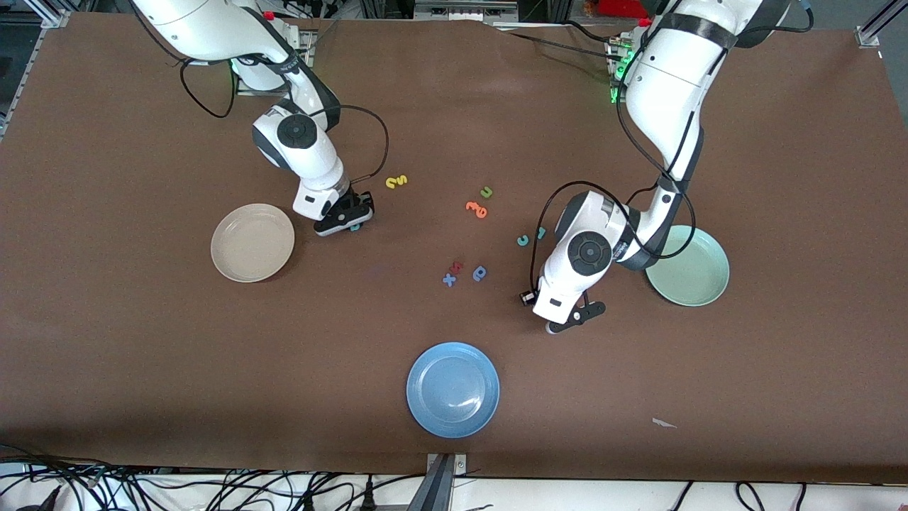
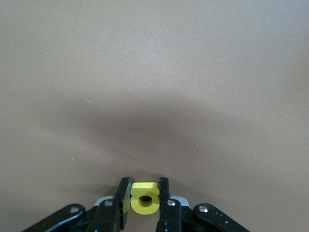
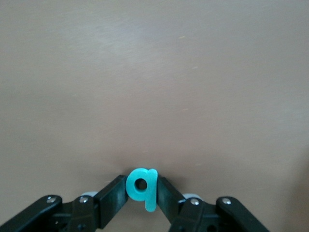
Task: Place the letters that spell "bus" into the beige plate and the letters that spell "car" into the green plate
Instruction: 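Drop the teal q on the beige plate while the left gripper drops yellow on green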
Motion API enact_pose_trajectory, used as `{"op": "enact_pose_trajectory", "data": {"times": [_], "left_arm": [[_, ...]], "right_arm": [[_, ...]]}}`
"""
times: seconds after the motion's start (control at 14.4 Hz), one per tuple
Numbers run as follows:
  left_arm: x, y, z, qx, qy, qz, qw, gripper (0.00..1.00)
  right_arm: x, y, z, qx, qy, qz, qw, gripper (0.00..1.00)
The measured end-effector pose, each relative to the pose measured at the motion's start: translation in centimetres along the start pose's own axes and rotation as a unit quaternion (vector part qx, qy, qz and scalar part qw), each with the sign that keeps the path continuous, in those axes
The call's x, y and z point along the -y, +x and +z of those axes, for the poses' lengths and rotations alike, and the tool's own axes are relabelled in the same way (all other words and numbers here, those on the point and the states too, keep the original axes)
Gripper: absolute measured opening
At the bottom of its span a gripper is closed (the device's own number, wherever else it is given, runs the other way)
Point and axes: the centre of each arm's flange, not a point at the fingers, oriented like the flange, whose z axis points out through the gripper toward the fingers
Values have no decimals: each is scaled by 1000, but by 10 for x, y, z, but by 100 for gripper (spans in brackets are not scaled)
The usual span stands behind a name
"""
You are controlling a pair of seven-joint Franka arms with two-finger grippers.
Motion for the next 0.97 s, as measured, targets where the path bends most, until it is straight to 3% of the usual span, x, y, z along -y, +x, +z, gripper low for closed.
{"op": "enact_pose_trajectory", "data": {"times": [0.42, 0.69, 0.97], "left_arm": [[1, 6, -6, -3, 0, 0, 1000, 28], [22, 26, -18, 19, 24, 33, 999, 28], [78, 63, -61, 65, 55, 98, 992, 28]], "right_arm": [[-61, 19, -55, 25, -67, -53, 996, 34], [-108, 20, -78, 33, -57, -96, 993, 34], [-147, 8, -69, 50, -53, -121, 990, 34]]}}
